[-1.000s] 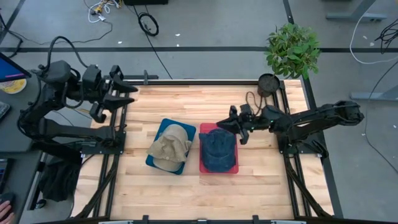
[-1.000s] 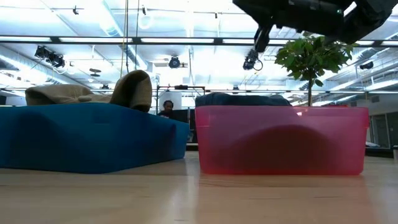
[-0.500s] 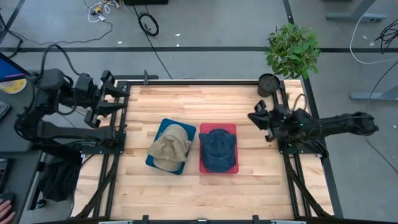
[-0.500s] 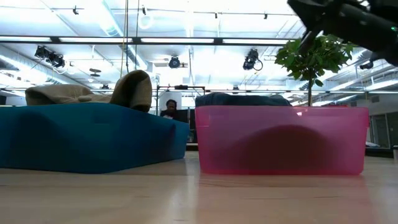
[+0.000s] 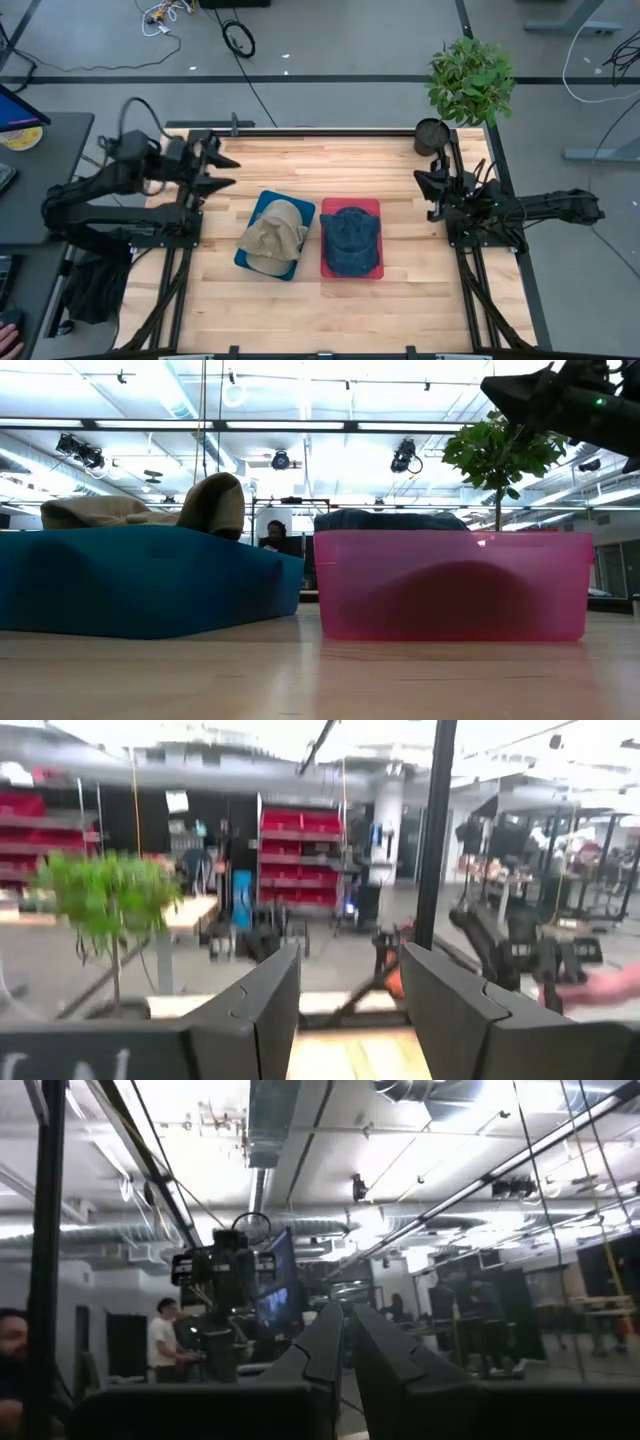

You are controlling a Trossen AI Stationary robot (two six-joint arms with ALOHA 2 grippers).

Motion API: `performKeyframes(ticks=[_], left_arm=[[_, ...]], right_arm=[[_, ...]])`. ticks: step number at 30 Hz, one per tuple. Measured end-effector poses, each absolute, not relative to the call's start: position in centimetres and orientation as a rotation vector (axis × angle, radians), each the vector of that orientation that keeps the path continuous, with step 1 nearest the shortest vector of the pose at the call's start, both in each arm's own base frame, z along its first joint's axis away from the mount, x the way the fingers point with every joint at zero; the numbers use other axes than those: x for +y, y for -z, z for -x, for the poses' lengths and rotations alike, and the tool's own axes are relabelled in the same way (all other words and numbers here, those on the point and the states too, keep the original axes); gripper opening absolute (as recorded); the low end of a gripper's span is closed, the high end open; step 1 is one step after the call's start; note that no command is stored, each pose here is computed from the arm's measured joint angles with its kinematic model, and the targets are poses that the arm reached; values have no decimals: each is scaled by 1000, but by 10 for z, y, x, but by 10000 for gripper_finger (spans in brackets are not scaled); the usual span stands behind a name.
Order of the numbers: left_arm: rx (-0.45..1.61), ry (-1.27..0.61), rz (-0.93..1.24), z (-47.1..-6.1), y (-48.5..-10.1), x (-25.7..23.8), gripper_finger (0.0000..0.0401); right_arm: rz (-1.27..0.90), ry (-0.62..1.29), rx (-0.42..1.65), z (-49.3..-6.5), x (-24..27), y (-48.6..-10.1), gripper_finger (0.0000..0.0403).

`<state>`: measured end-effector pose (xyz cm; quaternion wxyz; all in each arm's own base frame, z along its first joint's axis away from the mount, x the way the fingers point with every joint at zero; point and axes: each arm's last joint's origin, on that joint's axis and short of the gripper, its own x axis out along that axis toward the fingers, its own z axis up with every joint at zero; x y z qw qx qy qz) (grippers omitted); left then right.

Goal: Pick & Place hat
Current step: Return to Home Position

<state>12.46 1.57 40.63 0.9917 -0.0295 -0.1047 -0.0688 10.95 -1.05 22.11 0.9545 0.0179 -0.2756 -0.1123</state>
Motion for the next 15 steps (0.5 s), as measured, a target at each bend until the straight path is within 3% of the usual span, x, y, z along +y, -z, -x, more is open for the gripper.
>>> performKeyframes(ticks=[15], left_arm=[[-240,141,52,-120,-307,15,177]], right_arm=[[-19,238,-344,-119,-11,-202,32]])
